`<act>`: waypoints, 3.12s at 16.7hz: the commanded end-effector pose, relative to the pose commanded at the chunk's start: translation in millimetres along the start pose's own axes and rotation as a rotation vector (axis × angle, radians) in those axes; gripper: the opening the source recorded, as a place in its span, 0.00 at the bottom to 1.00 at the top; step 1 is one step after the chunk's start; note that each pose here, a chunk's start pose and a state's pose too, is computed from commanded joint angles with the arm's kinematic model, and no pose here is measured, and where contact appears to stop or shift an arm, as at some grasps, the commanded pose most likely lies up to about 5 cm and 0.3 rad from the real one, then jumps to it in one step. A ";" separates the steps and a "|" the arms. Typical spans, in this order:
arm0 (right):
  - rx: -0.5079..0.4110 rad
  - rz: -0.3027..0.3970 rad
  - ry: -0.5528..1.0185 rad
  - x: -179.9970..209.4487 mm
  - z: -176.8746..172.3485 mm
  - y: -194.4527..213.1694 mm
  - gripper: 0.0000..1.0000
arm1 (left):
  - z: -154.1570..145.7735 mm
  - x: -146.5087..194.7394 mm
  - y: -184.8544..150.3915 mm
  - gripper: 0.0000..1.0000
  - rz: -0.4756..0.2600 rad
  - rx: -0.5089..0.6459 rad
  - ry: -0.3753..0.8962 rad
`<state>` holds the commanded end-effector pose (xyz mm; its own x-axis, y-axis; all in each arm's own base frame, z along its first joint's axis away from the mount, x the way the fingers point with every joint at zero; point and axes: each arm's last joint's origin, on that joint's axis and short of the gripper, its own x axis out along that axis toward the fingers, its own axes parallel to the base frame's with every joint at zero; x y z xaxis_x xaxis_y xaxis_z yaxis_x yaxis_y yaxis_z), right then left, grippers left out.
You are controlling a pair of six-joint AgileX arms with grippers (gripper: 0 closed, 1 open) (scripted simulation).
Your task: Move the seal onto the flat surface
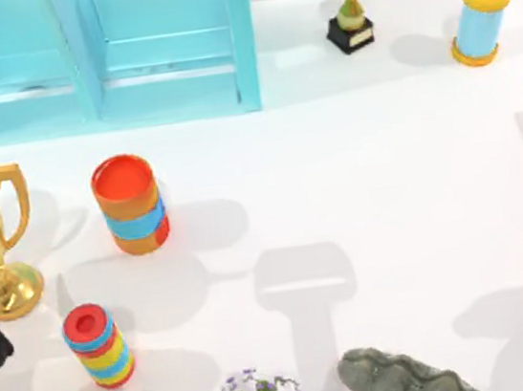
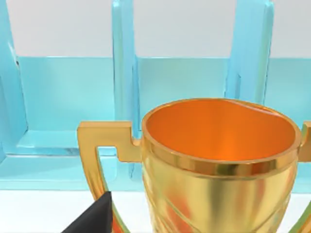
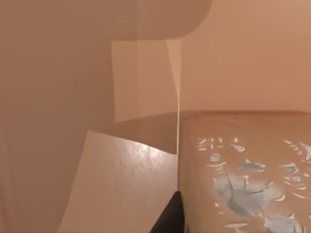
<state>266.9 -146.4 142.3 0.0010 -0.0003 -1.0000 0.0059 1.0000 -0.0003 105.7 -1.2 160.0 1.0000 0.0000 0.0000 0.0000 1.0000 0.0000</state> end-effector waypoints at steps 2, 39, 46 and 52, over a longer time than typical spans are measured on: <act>0.000 0.000 0.000 0.0 0.0 0.0 0.00 | 0.0 0.0 0.0 1.00 0.000 0.000 0.000; 0.014 0.064 -0.242 -166.0 114.8 237.8 0.00 | 0.0 0.0 0.0 1.00 0.000 0.000 0.000; 0.007 0.022 -0.038 -55.1 148.4 343.2 0.00 | 0.0 0.0 0.0 1.00 0.000 0.000 0.000; 0.011 0.001 0.001 -40.3 146.2 348.6 0.00 | 0.0 0.0 0.0 1.00 0.000 0.000 0.000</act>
<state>415.1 201.4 182.6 -0.0002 0.0008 -1.0000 0.0171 0.9999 0.0008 105.7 -1.2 160.0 1.0000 0.0000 0.0000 0.0000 1.0000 0.0000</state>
